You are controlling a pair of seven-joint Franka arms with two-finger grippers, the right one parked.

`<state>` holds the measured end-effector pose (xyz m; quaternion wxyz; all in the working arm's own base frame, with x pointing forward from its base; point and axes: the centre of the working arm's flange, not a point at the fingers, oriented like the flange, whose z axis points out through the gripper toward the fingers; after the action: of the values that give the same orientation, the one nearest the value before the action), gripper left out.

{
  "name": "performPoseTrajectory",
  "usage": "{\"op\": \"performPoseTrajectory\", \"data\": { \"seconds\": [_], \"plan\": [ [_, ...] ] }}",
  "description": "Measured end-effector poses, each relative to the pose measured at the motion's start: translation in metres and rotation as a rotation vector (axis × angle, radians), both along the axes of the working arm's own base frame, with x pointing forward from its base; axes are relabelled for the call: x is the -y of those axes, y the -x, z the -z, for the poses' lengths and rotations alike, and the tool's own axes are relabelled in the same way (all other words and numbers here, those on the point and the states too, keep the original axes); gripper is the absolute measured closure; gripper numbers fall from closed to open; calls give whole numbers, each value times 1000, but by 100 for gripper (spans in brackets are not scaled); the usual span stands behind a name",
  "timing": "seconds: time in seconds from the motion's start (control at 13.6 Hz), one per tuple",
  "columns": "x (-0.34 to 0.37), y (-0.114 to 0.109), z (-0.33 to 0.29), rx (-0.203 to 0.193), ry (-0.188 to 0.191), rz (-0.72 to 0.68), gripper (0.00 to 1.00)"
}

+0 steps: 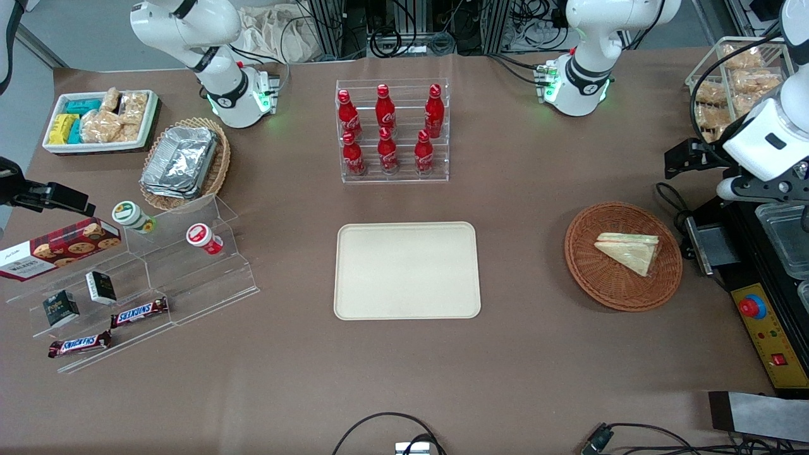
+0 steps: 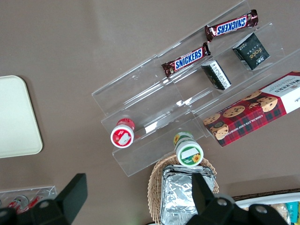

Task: Place sandwich from basket to tray
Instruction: 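Move the left gripper over the wrapped sandwich in the wicker basket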

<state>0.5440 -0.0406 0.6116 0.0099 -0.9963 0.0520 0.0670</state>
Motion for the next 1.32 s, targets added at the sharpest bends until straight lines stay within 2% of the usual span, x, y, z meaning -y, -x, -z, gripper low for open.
{"op": "performPoseTrajectory", "data": {
  "seconds": [0.29,0.44,0.81,1.1,1.32],
  "plan": [
    [-1,-1,0,6,-1,-5,0],
    [-4,-2,1,5,-7,-57,0],
    [-16,-14,37,-36,-29,-215,0],
    [-22,-16,85,-23,-54,-401,0],
    [-22,-9,127,14,-67,-539,0]
  ]
}}
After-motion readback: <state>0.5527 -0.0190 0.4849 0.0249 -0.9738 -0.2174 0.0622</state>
